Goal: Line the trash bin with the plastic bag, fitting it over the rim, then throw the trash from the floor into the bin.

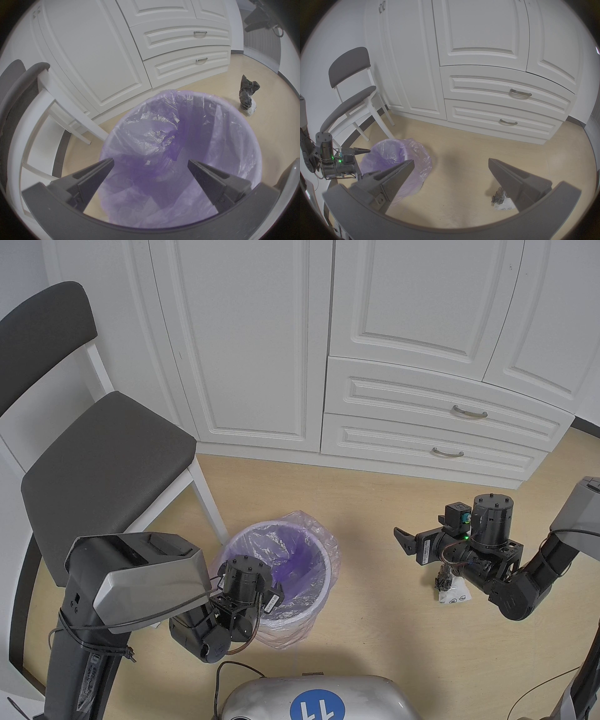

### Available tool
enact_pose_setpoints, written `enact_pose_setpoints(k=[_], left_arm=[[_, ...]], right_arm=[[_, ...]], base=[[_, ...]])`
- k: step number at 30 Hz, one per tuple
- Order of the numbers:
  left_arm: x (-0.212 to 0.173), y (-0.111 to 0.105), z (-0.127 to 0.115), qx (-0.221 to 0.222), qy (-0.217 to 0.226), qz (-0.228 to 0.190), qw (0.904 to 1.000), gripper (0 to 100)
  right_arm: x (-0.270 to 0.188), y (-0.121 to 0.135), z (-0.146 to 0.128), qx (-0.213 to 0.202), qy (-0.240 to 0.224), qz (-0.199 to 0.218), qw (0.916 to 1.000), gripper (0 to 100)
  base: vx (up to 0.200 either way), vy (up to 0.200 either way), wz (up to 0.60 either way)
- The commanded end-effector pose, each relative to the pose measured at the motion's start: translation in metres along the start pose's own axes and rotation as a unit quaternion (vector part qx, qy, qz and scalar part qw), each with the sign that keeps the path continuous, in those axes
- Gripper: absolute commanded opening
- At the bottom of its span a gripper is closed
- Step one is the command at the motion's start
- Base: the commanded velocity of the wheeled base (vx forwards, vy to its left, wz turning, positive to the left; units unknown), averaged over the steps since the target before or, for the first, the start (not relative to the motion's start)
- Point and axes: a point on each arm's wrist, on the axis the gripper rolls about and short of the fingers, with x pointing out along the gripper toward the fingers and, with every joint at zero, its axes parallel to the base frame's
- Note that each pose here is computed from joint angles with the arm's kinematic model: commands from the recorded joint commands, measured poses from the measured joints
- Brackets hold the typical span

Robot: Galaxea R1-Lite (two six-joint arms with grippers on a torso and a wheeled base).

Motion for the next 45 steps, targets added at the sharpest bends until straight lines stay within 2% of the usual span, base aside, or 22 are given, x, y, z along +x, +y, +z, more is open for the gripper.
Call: enact_pose_setpoints(k=[1, 10, 16, 23, 30, 33, 38, 45], left_arm=[[0.015, -0.007, -0.001, 0.003, 0.005, 0.000, 1.0000, 100], [0.022, -0.012, -0.003, 0.007, 0.013, -0.003, 0.9999, 100], [0.005, -0.015, -0.002, 0.010, 0.009, -0.014, 0.9998, 100], [-0.025, -0.020, -0.012, 0.023, 0.012, -0.033, 0.9991, 100], [-0.031, -0.019, -0.017, 0.020, 0.010, -0.034, 0.9992, 100], [-0.031, -0.014, -0.011, 0.008, -0.001, -0.027, 0.9996, 100], [-0.044, 0.001, 0.008, -0.052, -0.033, -0.017, 0.9980, 100], [-0.072, 0.019, 0.013, -0.103, -0.038, -0.016, 0.9938, 100]], right_arm=[[0.000, -0.002, 0.001, 0.000, -0.001, -0.002, 1.0000, 100], [-0.001, -0.002, -0.001, -0.001, 0.002, -0.002, 1.0000, 100], [-0.001, -0.001, -0.002, -0.001, 0.004, -0.001, 1.0000, 100], [-0.003, -0.001, 0.000, -0.001, 0.001, -0.001, 1.0000, 100], [-0.005, -0.001, 0.003, -0.001, -0.003, 0.000, 1.0000, 100], [-0.005, -0.001, 0.004, 0.000, -0.006, 0.000, 1.0000, 100], [-0.008, -0.002, 0.008, 0.001, -0.012, -0.001, 0.9999, 100], [-0.007, -0.004, 0.007, 0.002, -0.011, -0.004, 0.9999, 100]], base=[[0.000, 0.000, 0.00], [0.000, 0.000, 0.00], [0.000, 0.000, 0.00], [0.000, 0.000, 0.00], [0.000, 0.000, 0.00], [0.000, 0.000, 0.00], [0.000, 0.000, 0.00], [0.000, 0.000, 0.00]])
